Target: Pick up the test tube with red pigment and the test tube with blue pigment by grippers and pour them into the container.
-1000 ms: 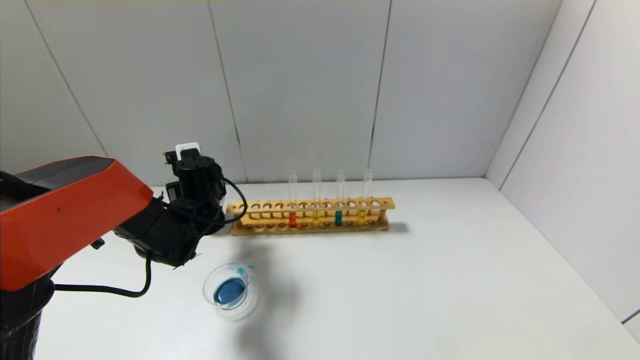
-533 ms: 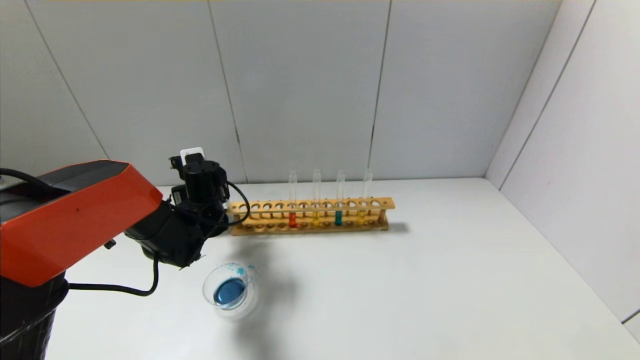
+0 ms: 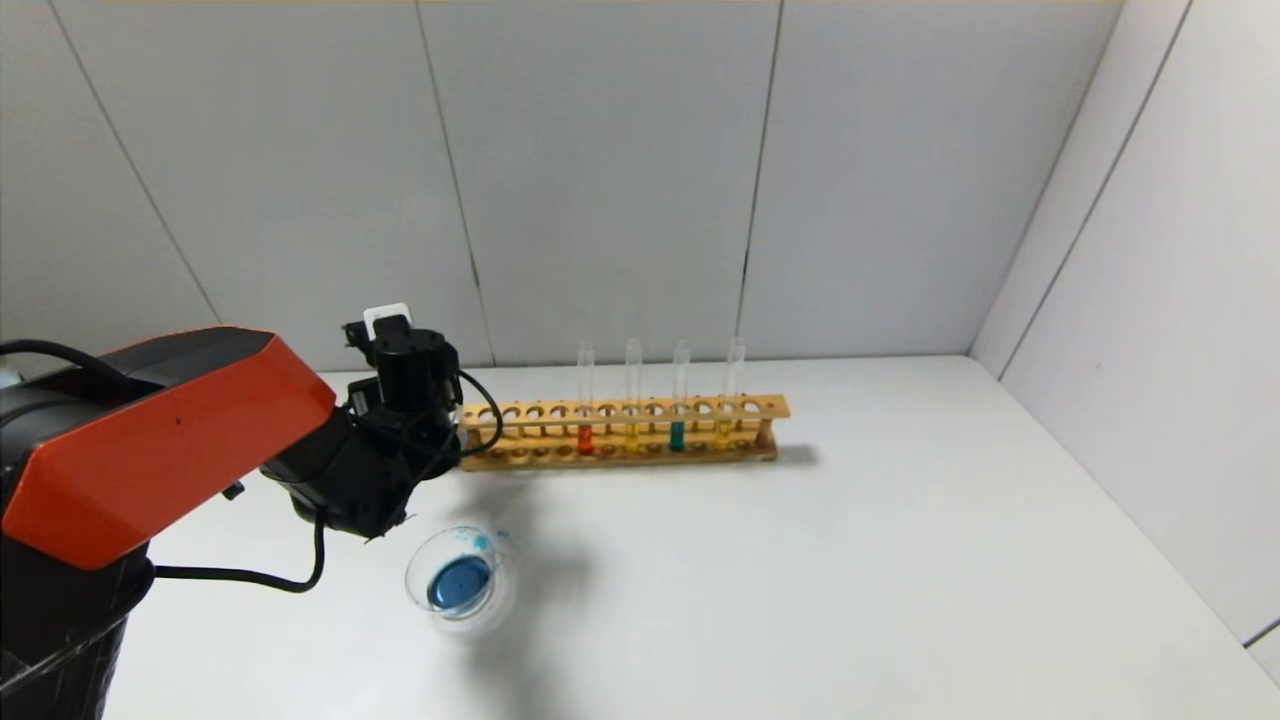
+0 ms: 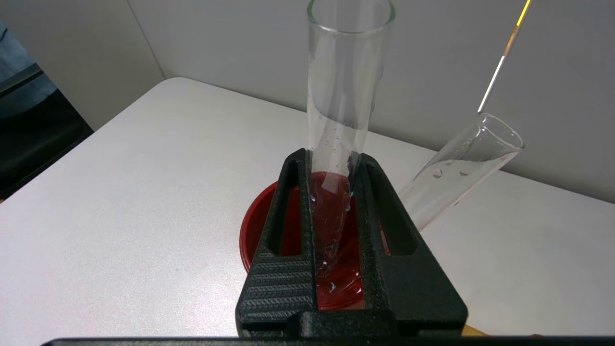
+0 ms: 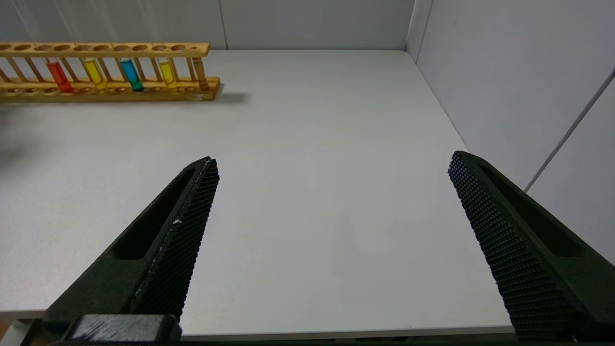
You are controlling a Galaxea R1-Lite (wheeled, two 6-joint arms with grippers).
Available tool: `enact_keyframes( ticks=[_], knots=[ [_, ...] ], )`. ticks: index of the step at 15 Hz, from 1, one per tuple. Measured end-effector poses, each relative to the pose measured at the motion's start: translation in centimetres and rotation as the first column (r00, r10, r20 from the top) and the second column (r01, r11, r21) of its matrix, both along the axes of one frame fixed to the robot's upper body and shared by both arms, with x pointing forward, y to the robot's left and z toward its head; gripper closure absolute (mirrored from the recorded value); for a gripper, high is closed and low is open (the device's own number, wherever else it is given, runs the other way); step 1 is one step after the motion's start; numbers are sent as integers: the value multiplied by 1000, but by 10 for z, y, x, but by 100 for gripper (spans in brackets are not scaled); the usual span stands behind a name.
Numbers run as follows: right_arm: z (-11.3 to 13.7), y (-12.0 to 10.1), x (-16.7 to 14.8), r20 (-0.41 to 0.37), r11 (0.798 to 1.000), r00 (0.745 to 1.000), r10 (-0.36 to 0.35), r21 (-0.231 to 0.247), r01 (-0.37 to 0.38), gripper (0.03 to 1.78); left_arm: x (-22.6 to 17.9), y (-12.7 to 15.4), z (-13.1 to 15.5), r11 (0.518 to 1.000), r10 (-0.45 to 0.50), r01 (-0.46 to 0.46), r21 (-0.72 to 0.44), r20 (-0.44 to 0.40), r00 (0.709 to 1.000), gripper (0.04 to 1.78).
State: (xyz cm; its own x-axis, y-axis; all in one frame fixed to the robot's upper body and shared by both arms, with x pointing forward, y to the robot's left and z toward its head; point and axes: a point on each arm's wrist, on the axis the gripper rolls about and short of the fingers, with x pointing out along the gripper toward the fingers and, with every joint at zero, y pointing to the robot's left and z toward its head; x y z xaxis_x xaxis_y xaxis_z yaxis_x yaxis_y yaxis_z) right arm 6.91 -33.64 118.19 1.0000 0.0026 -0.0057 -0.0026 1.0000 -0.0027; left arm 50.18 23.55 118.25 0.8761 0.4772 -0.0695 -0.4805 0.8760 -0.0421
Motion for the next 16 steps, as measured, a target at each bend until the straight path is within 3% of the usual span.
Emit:
enact_keyframes(
  ticks=[5,8,10,14,16],
  knots=[
    [0,0,0,0,1000,1000,0,0,0,6,0,0,-2,1000,0,0,-13,2,1000,152],
    [0,0,0,0,1000,1000,0,0,0,6,2,0,-2,1000,-1,1,-14,5,1000,140],
    [0,0,0,0,1000,1000,0,0,0,6,3,0,-2,1000,-1,1,-15,8,1000,119],
    [0,0,0,0,1000,1000,0,0,0,6,3,0,-1,1000,0,0,-17,16,1000,51],
    [0,0,0,0,1000,1000,0,0,0,6,3,0,1,1000,4,-4,-19,23,1000,27]
  ],
)
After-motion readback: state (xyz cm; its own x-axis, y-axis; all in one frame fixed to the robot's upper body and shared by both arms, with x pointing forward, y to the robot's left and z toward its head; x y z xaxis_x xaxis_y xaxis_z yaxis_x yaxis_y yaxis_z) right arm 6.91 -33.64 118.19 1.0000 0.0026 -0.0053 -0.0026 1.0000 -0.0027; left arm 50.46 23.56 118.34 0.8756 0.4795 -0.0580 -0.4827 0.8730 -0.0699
